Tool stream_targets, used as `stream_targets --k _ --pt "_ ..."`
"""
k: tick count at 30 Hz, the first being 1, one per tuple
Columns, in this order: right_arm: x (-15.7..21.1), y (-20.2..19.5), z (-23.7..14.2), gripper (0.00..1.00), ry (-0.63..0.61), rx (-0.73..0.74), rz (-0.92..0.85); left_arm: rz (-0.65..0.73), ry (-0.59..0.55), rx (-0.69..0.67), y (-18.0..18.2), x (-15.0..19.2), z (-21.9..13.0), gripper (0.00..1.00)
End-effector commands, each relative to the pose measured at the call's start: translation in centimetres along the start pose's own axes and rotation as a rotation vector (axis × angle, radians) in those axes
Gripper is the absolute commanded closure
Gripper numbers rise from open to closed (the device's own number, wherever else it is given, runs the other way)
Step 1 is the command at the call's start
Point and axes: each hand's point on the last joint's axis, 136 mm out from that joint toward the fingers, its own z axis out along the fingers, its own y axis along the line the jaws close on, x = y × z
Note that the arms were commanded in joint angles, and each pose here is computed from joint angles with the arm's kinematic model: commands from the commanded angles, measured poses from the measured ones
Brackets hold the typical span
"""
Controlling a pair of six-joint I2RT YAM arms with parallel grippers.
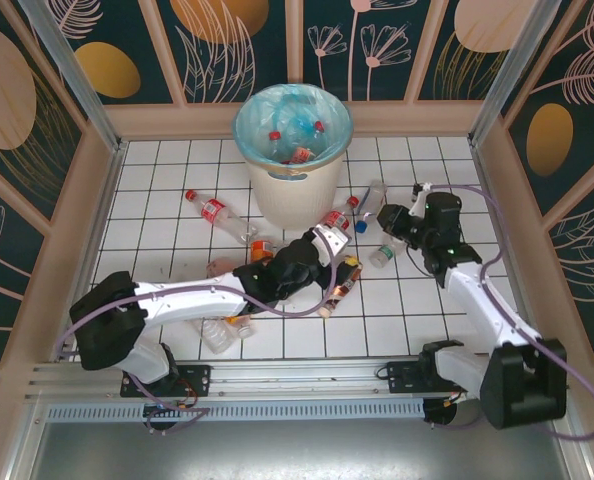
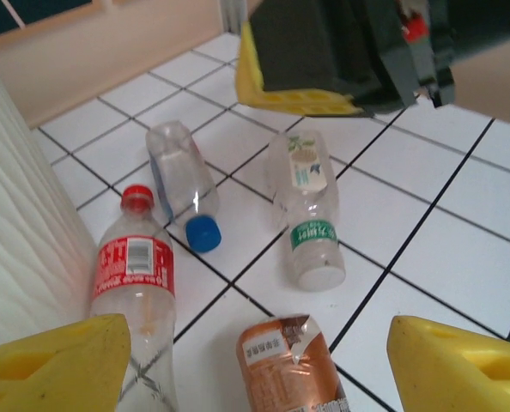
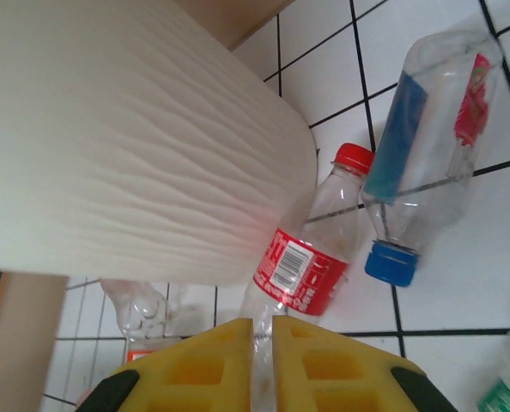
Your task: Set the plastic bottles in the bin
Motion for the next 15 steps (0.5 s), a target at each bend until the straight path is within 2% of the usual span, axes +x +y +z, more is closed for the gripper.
stream_targets --k 1,9,15 --pt "-1.7 1.6 2.1 0.86 -0.043 -0.072 0.063 -0.030 0.025 -0.047 0.5 0.4 0.9 0.20" --pt "-0.6 -0.2 9.7 0.88 0.089 0.031 0.126 -0.054 0.063 -0.126 1.8 2.3 2.0 0.19" --pt "0.0 -2.7 13.6 0.84 0.125 0.129 0.148 -0.076 0.048 -0.121 1.8 1.6 1.7 0.19"
